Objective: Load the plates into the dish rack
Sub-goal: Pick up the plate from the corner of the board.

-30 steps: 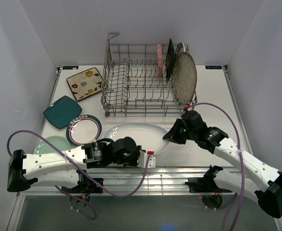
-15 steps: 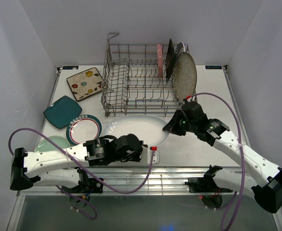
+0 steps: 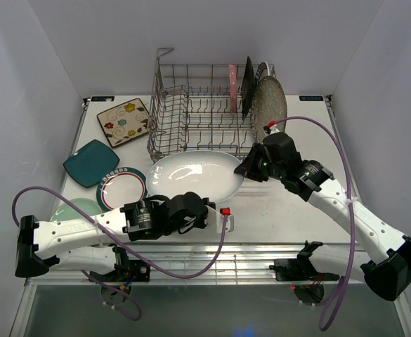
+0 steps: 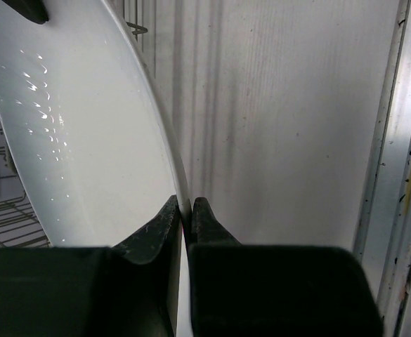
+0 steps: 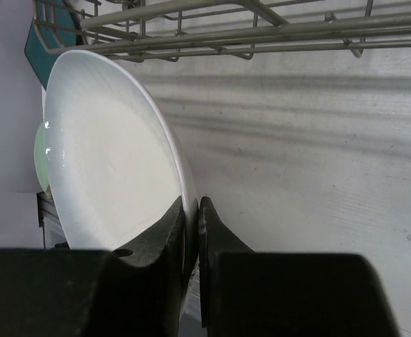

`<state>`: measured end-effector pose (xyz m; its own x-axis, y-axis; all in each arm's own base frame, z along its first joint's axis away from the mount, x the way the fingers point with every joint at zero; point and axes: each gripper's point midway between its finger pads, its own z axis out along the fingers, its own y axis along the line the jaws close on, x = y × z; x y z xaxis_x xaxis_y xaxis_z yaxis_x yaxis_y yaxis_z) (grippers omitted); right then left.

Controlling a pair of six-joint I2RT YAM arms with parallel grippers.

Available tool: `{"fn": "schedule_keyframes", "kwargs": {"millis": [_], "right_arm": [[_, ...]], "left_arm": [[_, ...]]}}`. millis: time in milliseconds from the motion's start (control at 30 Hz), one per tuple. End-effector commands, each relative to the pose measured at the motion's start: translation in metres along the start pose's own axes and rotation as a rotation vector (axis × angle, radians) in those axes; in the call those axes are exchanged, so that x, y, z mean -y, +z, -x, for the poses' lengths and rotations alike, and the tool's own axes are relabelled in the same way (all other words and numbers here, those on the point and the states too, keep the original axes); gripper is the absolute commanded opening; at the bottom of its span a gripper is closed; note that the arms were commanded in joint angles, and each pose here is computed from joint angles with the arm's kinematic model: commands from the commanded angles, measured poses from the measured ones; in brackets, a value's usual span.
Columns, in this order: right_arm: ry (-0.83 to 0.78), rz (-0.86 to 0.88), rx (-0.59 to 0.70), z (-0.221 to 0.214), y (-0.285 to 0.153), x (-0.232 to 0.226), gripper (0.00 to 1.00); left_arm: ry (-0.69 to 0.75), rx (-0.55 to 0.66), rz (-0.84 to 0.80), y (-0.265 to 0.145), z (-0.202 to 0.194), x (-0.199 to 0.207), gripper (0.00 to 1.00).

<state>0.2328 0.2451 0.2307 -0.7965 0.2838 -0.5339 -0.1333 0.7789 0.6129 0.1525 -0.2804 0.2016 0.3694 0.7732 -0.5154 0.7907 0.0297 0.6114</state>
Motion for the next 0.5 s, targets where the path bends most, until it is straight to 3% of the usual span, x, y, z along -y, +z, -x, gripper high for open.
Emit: {"fn": "schedule_keyframes", "kwargs": {"millis": [0,467], "right_arm": [[-0.038,0.486,0.06,0.027,-0.055,-0.122,0.08],[-0.075,0.466,0.258,0.077,-0.086,-0.139,0.08]], "left_arm": [[-0.037,0.39,0.253,-0.028,0.107,-0.081,0.0],[0.056,0.497,0.381,-0.043,0.147,-0.118,0.0]]}}
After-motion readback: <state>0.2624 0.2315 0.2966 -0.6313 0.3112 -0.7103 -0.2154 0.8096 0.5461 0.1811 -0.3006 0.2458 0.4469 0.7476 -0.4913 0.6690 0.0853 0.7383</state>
